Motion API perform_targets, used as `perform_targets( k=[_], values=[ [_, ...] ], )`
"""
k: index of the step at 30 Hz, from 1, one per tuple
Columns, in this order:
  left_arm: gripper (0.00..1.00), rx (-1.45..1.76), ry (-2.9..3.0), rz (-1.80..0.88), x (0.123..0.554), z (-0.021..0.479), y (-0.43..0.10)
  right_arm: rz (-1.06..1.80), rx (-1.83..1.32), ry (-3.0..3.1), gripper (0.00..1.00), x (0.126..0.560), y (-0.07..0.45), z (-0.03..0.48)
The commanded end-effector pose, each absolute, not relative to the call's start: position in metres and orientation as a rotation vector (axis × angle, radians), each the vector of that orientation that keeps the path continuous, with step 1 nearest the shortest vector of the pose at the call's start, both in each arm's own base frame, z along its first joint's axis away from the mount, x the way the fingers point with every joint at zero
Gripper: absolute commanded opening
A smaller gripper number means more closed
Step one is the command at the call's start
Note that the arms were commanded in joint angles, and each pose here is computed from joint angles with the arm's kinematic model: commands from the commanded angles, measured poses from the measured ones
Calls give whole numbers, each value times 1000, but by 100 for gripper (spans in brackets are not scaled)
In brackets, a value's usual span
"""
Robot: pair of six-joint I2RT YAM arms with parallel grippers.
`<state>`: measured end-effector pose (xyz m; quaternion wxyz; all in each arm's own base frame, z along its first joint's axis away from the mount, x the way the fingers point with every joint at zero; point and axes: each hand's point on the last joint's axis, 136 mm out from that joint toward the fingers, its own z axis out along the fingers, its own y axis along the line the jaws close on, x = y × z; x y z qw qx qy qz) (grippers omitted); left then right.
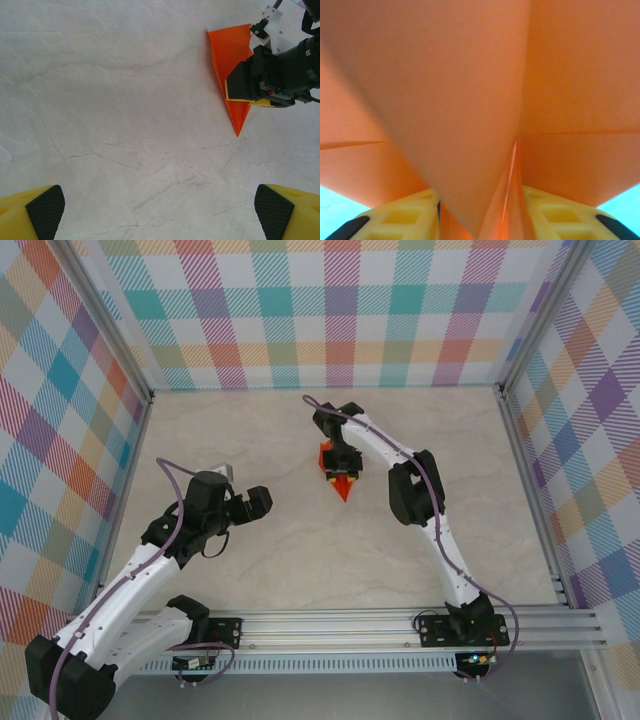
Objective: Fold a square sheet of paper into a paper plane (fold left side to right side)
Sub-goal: Place the paper plane at the center of the table, then reset both arms
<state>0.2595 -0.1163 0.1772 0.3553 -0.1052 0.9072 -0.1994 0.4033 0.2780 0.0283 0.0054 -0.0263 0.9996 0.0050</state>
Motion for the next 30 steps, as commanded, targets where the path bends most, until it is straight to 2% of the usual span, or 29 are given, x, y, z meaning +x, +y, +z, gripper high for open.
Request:
perform_targets(
  k=[1, 11, 15, 19, 24, 28, 30],
  values=[
    [100, -275, 2356, -511, 258, 178, -114, 59, -146, 3020, 42, 399, 282, 98],
    [100, -349, 2341, -376, 269, 172, -97, 50, -208, 2786, 56, 367, 239, 200],
    [100, -387, 2288, -240, 281, 174, -78, 34, -213, 2583, 76, 353, 203, 226],
    [100, -450, 2165, -17, 297, 181, -44, -13, -111, 2442, 100, 341, 142, 211],
    [100, -447, 1972, 232, 322, 189, -10, -56, 261, 2346, 100, 336, 40, 162],
    [100, -431, 1944, 410, 333, 172, 13, -124, 241, 2205, 100, 343, 5, 127],
    [100, -403, 1978, 401, 340, 155, 14, -149, 218, 2173, 100, 347, 0, 115]
  ],
)
